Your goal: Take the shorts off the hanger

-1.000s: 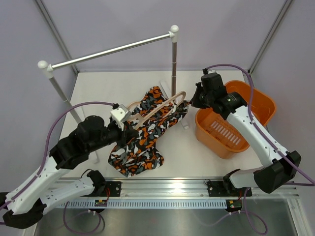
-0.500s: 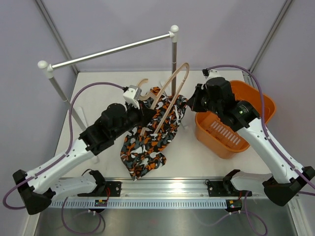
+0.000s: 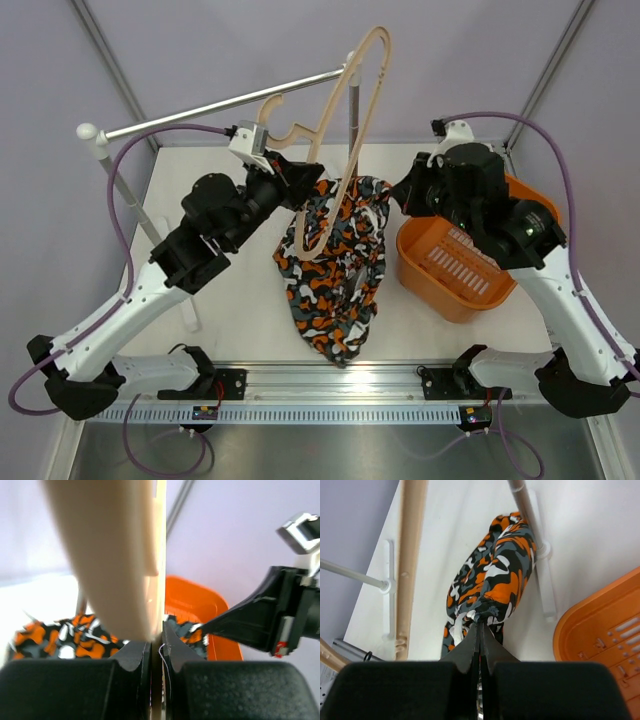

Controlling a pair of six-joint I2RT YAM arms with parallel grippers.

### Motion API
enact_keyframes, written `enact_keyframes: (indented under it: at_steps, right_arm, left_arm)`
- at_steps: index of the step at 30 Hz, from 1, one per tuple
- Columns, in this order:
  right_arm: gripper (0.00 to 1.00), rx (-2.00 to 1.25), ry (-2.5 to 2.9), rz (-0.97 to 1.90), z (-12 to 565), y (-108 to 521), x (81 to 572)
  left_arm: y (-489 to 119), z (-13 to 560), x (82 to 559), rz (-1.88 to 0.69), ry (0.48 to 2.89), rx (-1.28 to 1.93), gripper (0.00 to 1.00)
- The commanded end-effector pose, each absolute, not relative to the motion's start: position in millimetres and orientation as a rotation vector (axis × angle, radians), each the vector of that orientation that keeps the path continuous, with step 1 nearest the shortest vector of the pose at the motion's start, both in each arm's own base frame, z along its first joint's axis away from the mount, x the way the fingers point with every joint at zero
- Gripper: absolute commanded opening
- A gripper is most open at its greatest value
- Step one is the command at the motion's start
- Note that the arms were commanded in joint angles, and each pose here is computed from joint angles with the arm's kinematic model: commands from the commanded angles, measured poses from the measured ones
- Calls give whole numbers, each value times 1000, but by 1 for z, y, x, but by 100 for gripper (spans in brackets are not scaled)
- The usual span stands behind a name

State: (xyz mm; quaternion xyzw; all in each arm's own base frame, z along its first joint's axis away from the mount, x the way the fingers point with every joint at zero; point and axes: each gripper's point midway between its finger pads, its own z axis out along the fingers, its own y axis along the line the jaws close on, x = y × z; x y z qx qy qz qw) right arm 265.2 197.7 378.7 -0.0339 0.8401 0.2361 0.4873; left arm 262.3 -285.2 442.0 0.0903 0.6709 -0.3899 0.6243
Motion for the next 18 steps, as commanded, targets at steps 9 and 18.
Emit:
enact_keyframes:
  at_steps: [9,18]
  right_arm:
    - [0,-21,1637,546,554,153,255]
    - [0,318,1303,210,648,46,246]
  left_arm:
    - [-206,478,237,-723,1466,118,0]
    - [-185,443,219,-697,1539,131,0]
